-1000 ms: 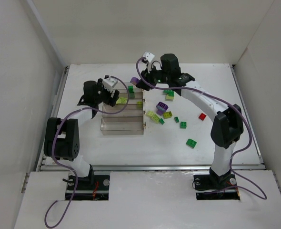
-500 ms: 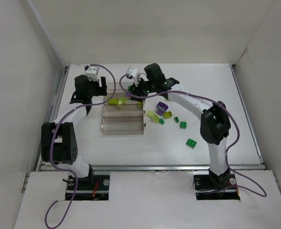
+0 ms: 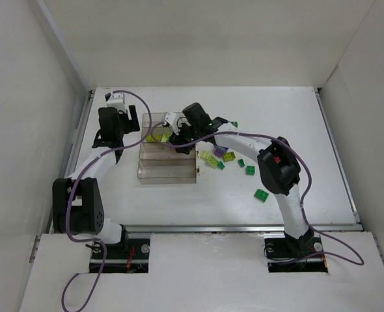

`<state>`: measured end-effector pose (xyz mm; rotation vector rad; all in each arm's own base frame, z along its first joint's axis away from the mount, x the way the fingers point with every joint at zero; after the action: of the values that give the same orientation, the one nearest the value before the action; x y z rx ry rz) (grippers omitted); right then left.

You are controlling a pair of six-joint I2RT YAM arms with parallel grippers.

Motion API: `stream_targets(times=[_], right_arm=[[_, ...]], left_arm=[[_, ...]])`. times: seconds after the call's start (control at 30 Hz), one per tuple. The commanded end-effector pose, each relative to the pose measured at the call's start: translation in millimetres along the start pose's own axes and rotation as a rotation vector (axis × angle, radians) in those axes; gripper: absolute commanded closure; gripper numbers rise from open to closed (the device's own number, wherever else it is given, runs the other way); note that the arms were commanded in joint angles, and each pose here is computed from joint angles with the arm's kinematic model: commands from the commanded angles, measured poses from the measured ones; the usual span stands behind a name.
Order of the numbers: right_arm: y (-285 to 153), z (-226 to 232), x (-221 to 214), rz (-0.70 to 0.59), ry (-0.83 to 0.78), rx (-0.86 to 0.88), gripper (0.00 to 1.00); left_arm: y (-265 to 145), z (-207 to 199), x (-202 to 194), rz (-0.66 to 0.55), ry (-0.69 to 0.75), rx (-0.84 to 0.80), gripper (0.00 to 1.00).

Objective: Sort the legos into containers by color

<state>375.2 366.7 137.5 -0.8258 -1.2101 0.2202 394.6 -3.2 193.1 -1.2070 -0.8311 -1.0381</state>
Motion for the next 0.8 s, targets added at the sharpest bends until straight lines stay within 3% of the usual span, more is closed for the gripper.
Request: stream_targets(times=[0.0, 0.17, 0.2, 0.27, 0.4, 0.5, 0.6, 0.77], right_arm=[[-7.8, -0.1, 17.9, -0.054, -0.041, -0.047, 0.40], [-31.3, 6.6, 49.2, -0.142, -0.042, -0.078, 0.29], [-36.2, 7.6, 53.2, -0.154, -0.046, -0.079, 0.23], [-44.6, 8.0, 59.1, -0.171, -0.038, -0.098, 0.21], [-83.8, 1.0, 78.4, -0.275, 0.048, -0.223, 0.14], [-111.8, -20.0, 68.3, -0.293, 0.148, -0.297, 0.07], [-126.3, -49.9, 35.0, -0.240, 0.297, -0.304, 0.07], [-118.6, -86.1, -36.6, 0.009, 0.409, -0.452, 0.07]], left_arm=[[-9.7, -1.0, 16.8, -0.078, -0.010, -0.015, 0.27], [-10.2, -7.4, 17.8, -0.089, 0.010, -0.076, 0.27], [-10.1, -8.4, 19.8, -0.100, 0.011, -0.085, 0.27], [-10.0, -9.1, 21.7, -0.111, 0.011, -0.092, 0.27], [-10.3, -12.3, 22.2, -0.116, 0.047, -0.108, 0.27], [-13.1, -20.1, 26.5, -0.136, 0.100, -0.141, 0.27], [-14.2, -28.5, 24.9, -0.149, 0.125, -0.194, 0.27], [-13.8, -36.3, 25.2, -0.169, 0.147, -0.264, 0.27]])
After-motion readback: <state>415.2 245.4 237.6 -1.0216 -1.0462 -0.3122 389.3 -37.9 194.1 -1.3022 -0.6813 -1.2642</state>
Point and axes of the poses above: each gripper's point midway between its finger pads, its own y axis out along the fingers, its own z axis along the line the jaws close on, x = y × z, the point moved 6 cm from there along -y, back along the fingers, and after that the axes turned 13 degrees about y, right-handed, at the moved point
